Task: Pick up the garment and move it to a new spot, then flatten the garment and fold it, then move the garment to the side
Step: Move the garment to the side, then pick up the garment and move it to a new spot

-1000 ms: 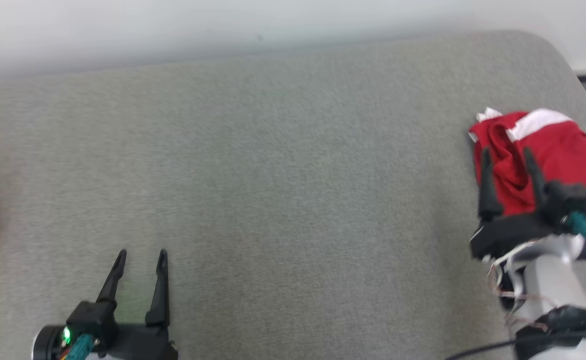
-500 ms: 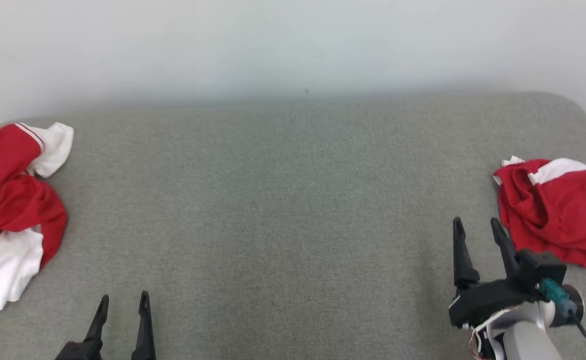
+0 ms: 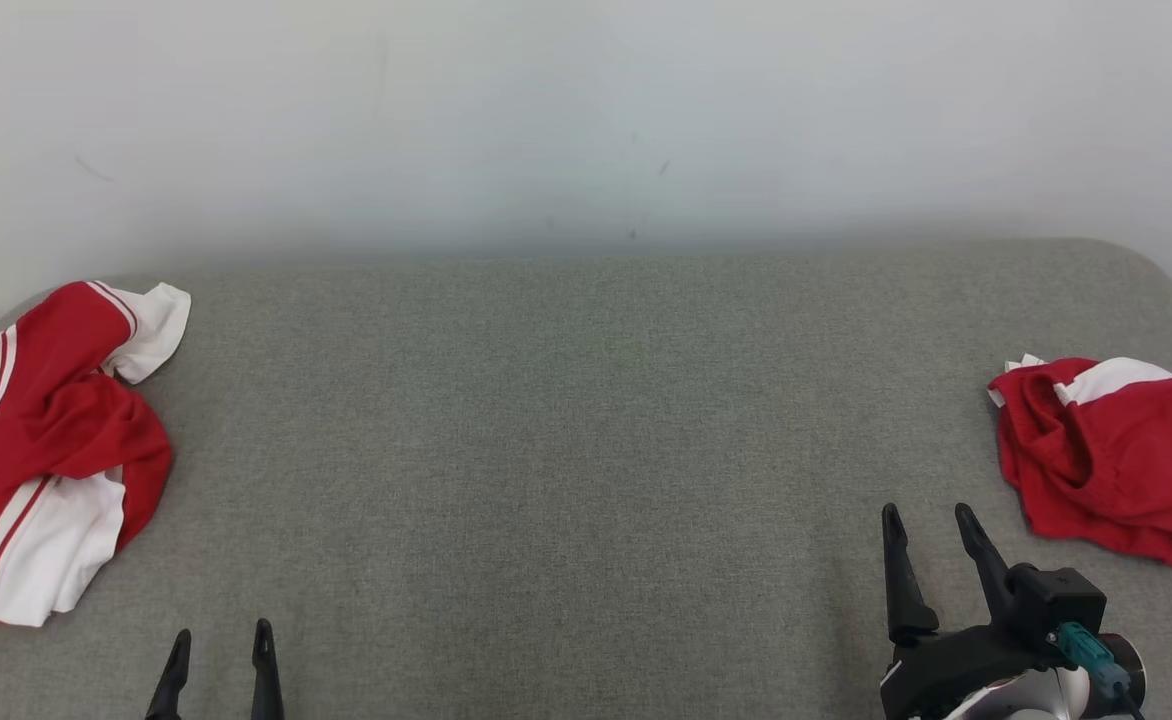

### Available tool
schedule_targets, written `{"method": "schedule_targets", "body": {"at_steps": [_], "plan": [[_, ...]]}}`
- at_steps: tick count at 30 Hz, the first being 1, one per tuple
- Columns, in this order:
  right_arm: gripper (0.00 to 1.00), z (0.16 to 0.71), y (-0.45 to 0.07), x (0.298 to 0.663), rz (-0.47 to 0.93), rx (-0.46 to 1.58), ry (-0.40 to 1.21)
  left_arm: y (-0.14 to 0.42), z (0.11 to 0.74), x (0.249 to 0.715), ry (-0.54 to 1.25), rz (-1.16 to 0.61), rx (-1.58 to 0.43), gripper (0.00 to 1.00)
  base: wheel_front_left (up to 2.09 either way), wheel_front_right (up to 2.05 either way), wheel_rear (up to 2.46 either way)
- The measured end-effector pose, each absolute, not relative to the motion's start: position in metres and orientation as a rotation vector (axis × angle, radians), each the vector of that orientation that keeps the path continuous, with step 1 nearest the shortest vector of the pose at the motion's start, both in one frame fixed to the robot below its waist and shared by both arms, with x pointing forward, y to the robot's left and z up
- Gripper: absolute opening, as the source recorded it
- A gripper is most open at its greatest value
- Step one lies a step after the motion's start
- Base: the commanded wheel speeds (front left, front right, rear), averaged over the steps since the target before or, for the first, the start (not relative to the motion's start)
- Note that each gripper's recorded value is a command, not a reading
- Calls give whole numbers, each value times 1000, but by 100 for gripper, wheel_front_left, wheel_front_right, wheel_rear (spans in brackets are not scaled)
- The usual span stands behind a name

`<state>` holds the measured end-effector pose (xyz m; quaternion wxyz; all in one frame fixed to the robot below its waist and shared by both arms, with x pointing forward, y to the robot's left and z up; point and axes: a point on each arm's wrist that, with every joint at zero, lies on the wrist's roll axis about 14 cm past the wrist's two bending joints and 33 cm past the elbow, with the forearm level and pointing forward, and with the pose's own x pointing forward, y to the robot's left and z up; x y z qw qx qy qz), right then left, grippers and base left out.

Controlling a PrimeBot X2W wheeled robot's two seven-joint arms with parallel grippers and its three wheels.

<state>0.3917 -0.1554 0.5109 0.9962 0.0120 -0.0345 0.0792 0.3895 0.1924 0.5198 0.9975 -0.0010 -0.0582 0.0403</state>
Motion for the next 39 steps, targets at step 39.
{"method": "schedule_targets", "body": {"at_steps": [39], "plan": [[100, 511, -45, 416, 458, 45, -72, 288, 505, 330, -68, 376, 18, 100, 0, 0, 0]]}}
